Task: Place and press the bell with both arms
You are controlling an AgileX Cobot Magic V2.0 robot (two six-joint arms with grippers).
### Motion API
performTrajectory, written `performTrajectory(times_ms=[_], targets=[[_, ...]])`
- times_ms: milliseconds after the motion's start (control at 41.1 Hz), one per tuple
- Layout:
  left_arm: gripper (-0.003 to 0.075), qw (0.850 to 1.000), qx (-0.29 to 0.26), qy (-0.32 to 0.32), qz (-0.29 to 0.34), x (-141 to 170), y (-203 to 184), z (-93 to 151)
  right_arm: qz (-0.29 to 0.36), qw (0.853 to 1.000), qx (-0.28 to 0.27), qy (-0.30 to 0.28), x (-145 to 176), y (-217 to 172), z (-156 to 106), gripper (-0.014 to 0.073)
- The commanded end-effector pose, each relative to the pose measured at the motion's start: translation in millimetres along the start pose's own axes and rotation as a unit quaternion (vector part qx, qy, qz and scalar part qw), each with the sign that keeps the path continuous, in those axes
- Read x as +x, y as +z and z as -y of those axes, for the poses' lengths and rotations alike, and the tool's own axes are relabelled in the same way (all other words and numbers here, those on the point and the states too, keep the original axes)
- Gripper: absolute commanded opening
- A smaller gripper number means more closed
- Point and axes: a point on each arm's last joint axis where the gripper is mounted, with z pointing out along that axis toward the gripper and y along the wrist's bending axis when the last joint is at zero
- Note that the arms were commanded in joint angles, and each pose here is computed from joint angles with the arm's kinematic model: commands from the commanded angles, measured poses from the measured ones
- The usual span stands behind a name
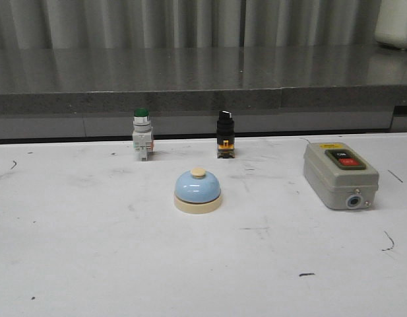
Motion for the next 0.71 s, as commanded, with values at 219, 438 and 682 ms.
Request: performTrajectory(times_ms=[219, 438, 682], targets=[[-0.0020, 0.997, -0.002, -0.007, 0.079, -7.5, -2.6, -0.3, 0.041, 0.999, 0.010, -0.003, -9.6, -6.9, 1.9, -0.0068], [-0.0020, 0.997, -0.002, -0.007, 0.079, -7.5, -2.6, -0.4, 0.041, 0.999, 0.010, -0.003, -9.6, -6.9, 1.9, -0.0068], [-0.0020, 0.997, -0.002, -0.007, 0.079, -7.5, -2.6, -0.4, 0.041, 0.999, 0.010, -0.003, -9.6, -6.9, 1.9, -0.0068]])
